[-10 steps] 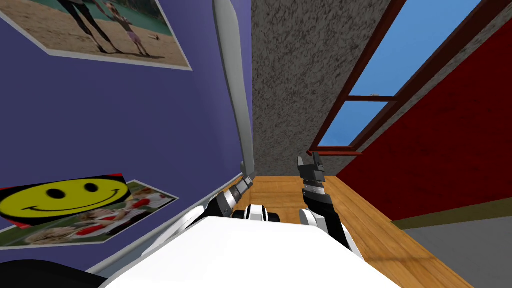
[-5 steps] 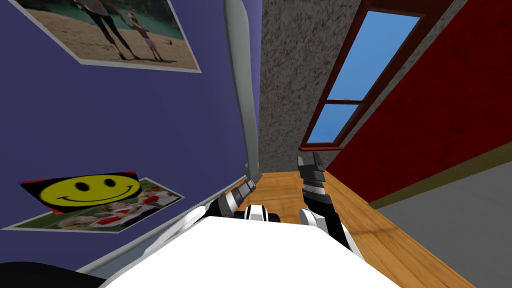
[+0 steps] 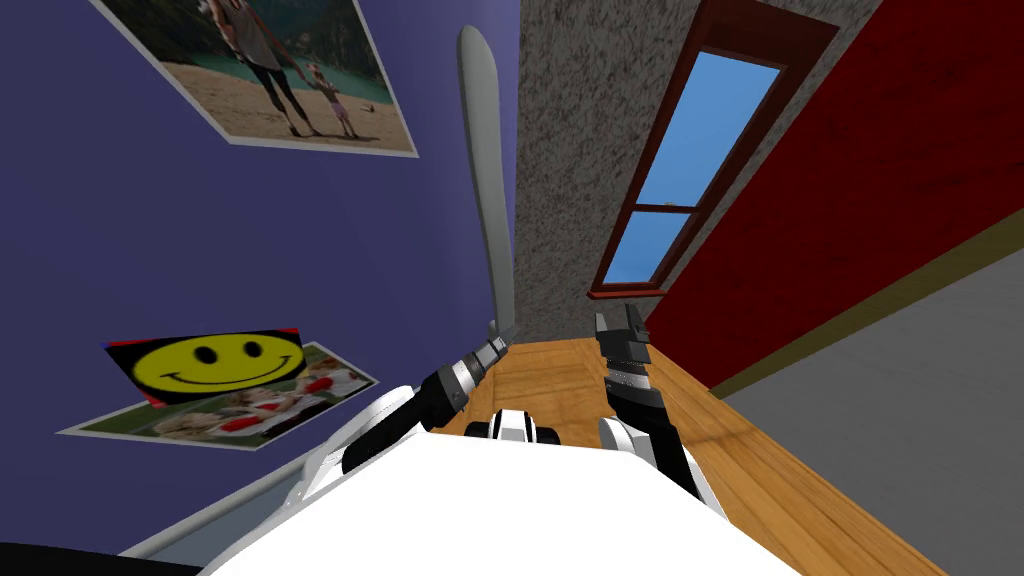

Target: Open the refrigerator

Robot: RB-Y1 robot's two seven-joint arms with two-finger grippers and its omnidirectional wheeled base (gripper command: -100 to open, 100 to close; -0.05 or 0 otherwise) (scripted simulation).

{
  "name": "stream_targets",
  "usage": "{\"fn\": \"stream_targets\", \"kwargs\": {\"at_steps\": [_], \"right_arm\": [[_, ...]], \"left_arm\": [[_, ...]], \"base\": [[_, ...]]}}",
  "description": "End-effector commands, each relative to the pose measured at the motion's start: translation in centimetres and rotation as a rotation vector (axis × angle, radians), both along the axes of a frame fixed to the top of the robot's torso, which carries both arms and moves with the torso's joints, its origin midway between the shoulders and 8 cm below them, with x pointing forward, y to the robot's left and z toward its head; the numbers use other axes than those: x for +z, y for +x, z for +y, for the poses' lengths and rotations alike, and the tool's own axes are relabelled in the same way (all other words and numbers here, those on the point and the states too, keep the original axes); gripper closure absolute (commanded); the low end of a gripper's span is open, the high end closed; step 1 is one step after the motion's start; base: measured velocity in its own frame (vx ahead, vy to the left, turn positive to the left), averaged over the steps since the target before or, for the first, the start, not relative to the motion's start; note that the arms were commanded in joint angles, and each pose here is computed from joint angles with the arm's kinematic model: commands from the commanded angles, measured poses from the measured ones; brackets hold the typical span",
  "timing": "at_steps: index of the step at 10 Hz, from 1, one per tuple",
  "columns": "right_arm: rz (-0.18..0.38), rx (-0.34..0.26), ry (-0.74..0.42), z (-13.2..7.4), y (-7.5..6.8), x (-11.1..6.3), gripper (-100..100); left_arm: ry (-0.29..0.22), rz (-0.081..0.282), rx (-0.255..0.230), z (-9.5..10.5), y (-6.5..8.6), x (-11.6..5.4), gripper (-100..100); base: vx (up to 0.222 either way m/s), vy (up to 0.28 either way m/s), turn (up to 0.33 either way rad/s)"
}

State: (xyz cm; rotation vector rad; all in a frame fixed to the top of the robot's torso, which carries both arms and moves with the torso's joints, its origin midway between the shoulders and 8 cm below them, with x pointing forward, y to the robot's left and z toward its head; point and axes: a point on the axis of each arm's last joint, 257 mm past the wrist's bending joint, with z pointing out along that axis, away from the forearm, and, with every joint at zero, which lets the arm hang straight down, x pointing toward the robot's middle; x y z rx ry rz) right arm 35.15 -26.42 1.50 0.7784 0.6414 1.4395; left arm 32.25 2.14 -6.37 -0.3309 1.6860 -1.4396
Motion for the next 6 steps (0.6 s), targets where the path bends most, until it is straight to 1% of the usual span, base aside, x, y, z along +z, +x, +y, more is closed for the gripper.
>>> {"fn": "stream_targets", "kwargs": {"at_steps": [1, 3, 4, 5, 6], "right_arm": [[0.000, 0.000, 0.000, 0.0, 0.0, 0.0, 0], [0.000, 0.000, 0.000, 0.0, 0.0, 0.0, 0], [0.000, 0.000, 0.000, 0.0, 0.0, 0.0, 0], [0.000, 0.000, 0.000, 0.0, 0.0, 0.0, 0], [0.000, 0.000, 0.000, 0.0, 0.0, 0.0, 0]], "left_arm": [[-0.003, -0.002, 0.028, 0.9, 1.7, 1.7, -100], [-0.007, -0.003, 0.049, 1.6, 2.9, 3.1, -100], [-0.007, -0.003, 0.049, 1.6, 2.9, 3.1, -100], [0.025, 0.045, 0.062, 2.0, 3.5, 1.0, -100], [0.026, 0.054, 0.064, 2.0, 3.5, 0.7, 0]], "base": [[-0.067, -0.010, -0.119], [-0.074, -0.007, -0.094], [-0.053, -0.004, -0.035], [-0.007, 0.002, -0.004], [0.000, 0.000, 0.000]]}}
